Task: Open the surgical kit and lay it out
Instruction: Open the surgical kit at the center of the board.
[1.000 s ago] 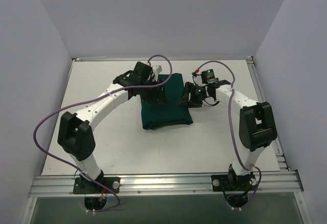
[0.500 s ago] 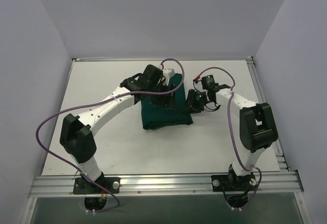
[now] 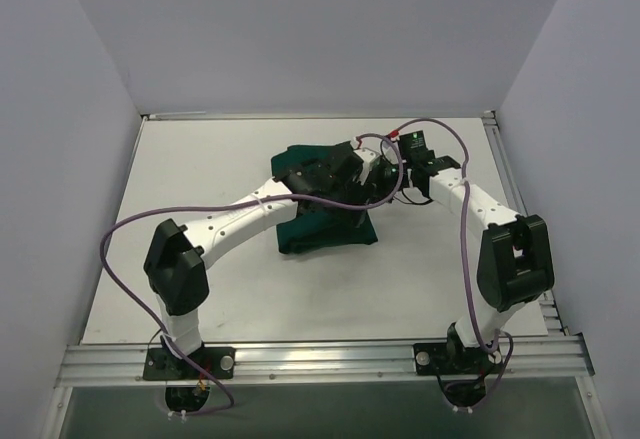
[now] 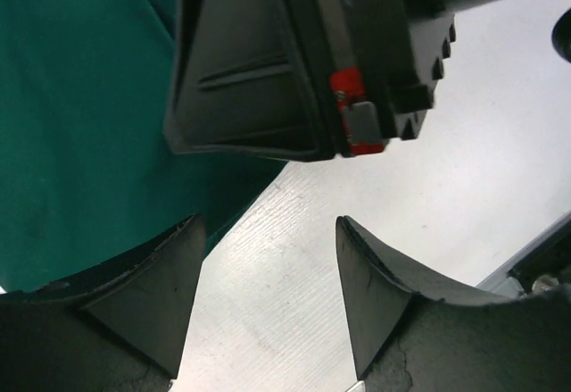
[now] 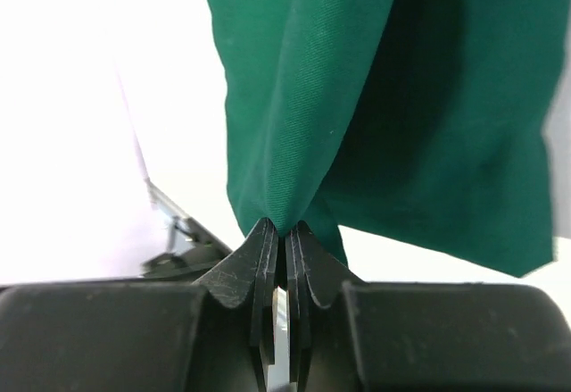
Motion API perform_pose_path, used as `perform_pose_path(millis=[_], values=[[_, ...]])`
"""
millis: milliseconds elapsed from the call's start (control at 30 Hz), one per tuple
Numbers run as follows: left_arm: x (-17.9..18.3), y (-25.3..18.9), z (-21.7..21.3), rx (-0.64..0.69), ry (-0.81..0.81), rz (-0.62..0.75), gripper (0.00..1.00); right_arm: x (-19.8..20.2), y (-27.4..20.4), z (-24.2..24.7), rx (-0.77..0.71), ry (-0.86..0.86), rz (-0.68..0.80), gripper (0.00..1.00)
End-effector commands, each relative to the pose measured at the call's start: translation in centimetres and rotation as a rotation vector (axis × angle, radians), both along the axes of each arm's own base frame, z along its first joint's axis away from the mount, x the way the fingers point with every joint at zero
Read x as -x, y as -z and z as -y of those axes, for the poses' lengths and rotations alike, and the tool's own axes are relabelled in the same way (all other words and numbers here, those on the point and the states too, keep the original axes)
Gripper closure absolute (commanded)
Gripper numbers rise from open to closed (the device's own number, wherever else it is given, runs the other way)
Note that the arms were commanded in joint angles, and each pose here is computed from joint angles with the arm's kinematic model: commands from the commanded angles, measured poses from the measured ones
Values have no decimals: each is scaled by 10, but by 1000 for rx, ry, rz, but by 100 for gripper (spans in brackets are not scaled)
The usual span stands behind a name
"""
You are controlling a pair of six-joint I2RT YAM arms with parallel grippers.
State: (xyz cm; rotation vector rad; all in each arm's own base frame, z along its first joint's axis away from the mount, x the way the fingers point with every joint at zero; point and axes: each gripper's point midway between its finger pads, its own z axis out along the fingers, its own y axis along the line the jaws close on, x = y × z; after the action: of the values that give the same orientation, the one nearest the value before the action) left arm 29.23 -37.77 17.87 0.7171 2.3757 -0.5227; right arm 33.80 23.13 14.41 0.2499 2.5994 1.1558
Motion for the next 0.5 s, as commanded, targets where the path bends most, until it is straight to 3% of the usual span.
perform_pose_path(millis=[0,467], values=[[-13,-15,-1,-25,-33,112,31,-3,-42,-13,-100,16,16,100],[-42,4,-29,-190,-235,225,31,0,-66,-26,-255,55,-25,100]])
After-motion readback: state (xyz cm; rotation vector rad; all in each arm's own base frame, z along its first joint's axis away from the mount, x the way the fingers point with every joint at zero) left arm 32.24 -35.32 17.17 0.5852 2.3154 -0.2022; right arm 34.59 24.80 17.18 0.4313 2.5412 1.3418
